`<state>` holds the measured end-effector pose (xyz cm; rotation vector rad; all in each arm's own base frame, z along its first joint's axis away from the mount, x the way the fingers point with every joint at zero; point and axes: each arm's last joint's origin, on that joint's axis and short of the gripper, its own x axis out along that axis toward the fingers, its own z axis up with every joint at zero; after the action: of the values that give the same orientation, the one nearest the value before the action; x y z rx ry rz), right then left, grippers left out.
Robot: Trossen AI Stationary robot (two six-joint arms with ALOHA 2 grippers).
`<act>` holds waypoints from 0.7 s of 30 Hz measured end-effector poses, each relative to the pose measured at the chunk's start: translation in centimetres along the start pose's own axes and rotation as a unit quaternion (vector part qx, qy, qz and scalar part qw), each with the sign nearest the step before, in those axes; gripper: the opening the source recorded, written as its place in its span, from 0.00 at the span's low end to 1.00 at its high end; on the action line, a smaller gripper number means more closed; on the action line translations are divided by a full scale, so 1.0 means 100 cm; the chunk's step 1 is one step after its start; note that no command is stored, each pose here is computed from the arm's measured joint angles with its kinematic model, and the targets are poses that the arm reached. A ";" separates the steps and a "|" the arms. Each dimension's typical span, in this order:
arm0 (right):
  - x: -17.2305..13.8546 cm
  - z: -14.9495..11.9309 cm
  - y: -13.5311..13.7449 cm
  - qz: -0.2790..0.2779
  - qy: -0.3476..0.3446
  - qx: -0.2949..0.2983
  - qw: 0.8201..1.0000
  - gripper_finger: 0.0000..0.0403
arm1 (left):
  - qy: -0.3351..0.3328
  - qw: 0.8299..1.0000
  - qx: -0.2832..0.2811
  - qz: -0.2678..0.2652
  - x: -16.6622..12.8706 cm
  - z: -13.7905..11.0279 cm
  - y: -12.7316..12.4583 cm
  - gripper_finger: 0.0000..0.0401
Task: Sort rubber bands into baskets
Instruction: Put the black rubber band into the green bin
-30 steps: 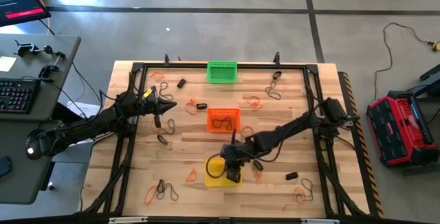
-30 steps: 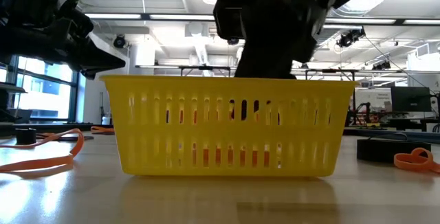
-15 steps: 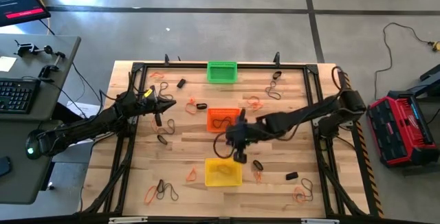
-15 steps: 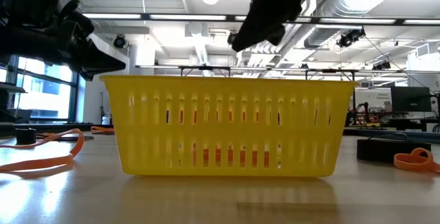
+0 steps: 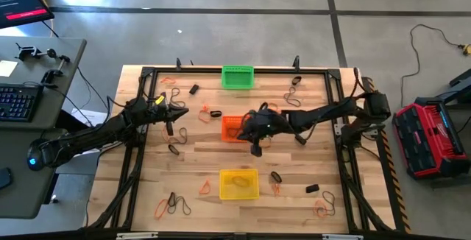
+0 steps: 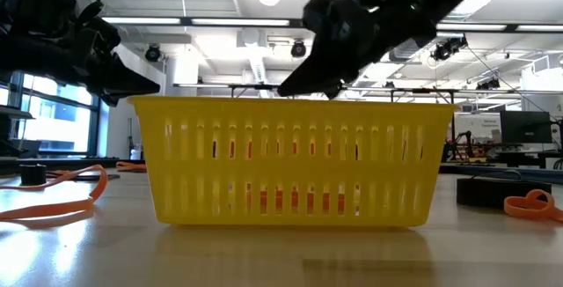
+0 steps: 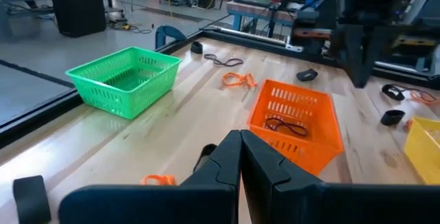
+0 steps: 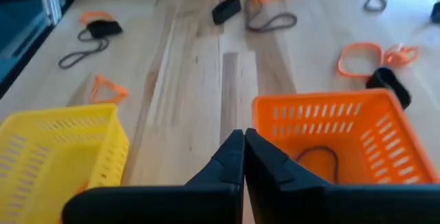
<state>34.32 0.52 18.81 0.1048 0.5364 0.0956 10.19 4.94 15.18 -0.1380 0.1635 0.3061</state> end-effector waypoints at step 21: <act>-0.051 -0.015 0.022 -0.072 -0.060 -0.038 0.995 0.00 | 0.063 0.983 -0.030 -0.167 -0.015 0.042 -0.040 0.00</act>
<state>29.05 2.24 20.35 -0.0028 0.4187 -0.0318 10.66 1.36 19.97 -0.2413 0.2530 -0.0328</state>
